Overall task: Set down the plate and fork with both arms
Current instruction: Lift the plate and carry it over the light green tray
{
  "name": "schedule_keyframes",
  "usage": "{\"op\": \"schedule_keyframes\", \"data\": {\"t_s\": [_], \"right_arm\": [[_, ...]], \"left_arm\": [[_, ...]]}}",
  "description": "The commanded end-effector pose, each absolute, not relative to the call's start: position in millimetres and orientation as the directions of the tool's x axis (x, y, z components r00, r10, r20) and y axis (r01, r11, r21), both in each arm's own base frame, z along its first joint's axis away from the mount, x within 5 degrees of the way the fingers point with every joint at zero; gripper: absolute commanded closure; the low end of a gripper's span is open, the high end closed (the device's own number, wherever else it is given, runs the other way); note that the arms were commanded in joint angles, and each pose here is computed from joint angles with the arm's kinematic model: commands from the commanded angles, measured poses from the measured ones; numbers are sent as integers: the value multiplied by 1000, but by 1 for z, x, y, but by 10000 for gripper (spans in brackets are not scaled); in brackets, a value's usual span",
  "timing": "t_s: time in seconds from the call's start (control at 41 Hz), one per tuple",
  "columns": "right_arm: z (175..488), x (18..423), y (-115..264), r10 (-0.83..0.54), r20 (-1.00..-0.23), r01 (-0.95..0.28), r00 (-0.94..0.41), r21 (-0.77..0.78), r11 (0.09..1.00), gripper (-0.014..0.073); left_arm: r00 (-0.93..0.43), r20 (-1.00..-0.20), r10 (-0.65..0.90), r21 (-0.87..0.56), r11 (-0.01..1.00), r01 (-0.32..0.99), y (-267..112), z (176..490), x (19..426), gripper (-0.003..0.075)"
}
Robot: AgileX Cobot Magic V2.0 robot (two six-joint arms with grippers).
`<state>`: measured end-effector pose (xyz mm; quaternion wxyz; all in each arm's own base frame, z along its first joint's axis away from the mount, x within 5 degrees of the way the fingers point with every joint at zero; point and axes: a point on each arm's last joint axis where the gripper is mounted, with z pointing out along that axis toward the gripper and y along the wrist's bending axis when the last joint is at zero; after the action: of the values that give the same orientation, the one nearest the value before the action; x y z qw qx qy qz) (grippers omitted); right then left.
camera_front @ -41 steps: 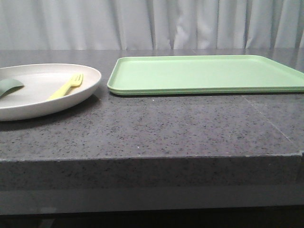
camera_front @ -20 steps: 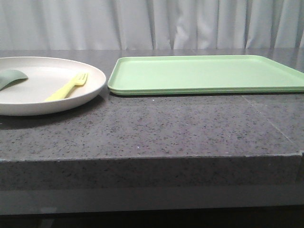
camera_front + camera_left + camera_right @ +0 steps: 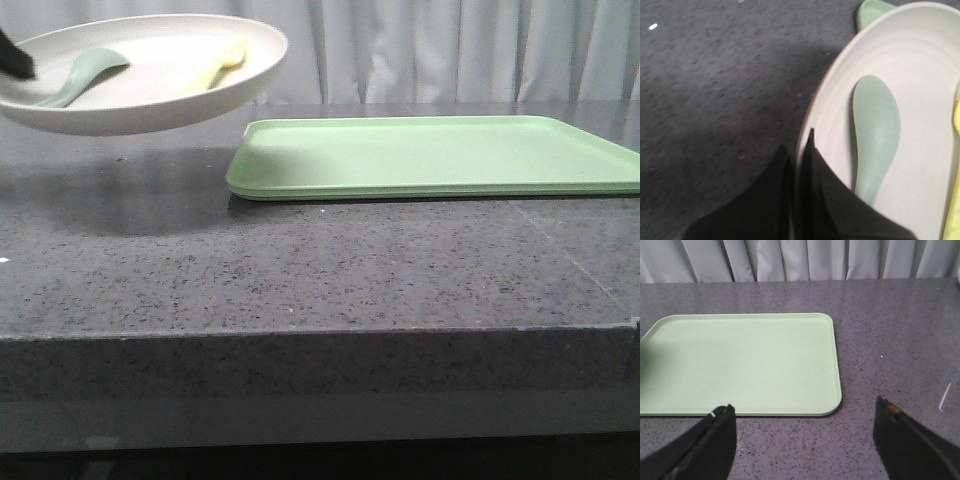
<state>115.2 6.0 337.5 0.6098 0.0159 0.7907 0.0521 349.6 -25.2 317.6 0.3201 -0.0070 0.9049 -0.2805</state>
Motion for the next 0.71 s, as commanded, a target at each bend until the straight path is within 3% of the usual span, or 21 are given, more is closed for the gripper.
{"op": "schedule_keyframes", "data": {"t_s": [0.0, 0.171, 0.415, 0.684], "right_arm": [[356, 117, 5, 90, -984, -35, -152, 96, 995, 5], [356, 117, 5, 90, -985, -35, -151, 96, 995, 5], [356, 117, 5, 90, -985, -35, -151, 96, 995, 5], [356, 117, 5, 90, -985, -35, -151, 96, 995, 5]], "left_arm": [[-756, -616, -221, -577, 780, 242, -59, 348, 363, 738], [-775, -616, -140, -592, 731, 339, -121, 350, 392, 738], [-820, -568, -71, -603, 714, 356, -192, 336, 425, 738], [-856, -494, -150, -657, 710, 255, -217, 329, 445, 738]]}}
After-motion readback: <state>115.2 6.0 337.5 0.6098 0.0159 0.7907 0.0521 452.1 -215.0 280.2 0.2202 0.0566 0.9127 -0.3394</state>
